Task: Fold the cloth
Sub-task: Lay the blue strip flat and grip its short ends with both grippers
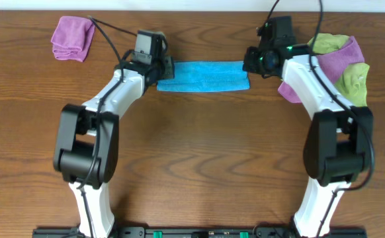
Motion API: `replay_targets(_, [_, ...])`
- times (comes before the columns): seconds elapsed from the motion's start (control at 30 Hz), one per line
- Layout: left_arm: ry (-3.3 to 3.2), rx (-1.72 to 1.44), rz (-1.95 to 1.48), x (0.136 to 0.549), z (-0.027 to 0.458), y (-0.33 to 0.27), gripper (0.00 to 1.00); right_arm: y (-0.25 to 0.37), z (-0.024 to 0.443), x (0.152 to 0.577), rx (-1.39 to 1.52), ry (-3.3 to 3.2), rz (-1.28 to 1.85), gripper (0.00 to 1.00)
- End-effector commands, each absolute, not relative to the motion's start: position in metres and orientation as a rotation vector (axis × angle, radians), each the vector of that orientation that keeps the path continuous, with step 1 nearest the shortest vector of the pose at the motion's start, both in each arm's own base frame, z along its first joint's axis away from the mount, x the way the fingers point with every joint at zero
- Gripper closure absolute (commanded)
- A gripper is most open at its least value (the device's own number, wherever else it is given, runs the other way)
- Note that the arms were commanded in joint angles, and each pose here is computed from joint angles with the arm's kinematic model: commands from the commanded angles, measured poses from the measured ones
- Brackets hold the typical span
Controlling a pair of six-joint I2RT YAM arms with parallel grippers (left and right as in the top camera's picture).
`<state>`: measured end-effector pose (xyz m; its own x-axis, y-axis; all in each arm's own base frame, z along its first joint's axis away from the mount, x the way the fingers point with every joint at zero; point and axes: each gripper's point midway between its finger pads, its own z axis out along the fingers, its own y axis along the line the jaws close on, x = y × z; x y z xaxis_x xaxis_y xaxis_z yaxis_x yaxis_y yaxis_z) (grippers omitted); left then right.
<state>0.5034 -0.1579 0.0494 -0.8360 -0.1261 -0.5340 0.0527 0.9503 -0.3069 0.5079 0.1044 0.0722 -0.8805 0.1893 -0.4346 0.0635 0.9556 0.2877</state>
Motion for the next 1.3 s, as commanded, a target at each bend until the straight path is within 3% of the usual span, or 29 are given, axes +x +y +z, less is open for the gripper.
replay_targets(0.0, [2.540, -0.054, -0.366, 0.505, 0.037, -0.153, 0.94, 0.104, 0.053, 0.509, 0.158, 2.659, 0.299, 0.98])
replay_targets(0.63, [2.645, -0.103, -0.324, 0.493, -0.010, -0.147, 0.94, 0.131, -0.014, 0.488, 0.078, 2.807, 0.304, 0.98])
replay_targets(1.0, [3.032, -0.146, -0.158, 0.405, -0.041, -0.121, 0.94, 0.121, -0.041, 0.410, 0.071, 3.142, 0.198, 0.98])
replay_targets(1.27, [3.042, -0.169, 0.047, 0.400, -0.041, -0.093, 0.94, 0.145, -0.034, 0.387, -0.013, 3.200, 0.186, 0.98])
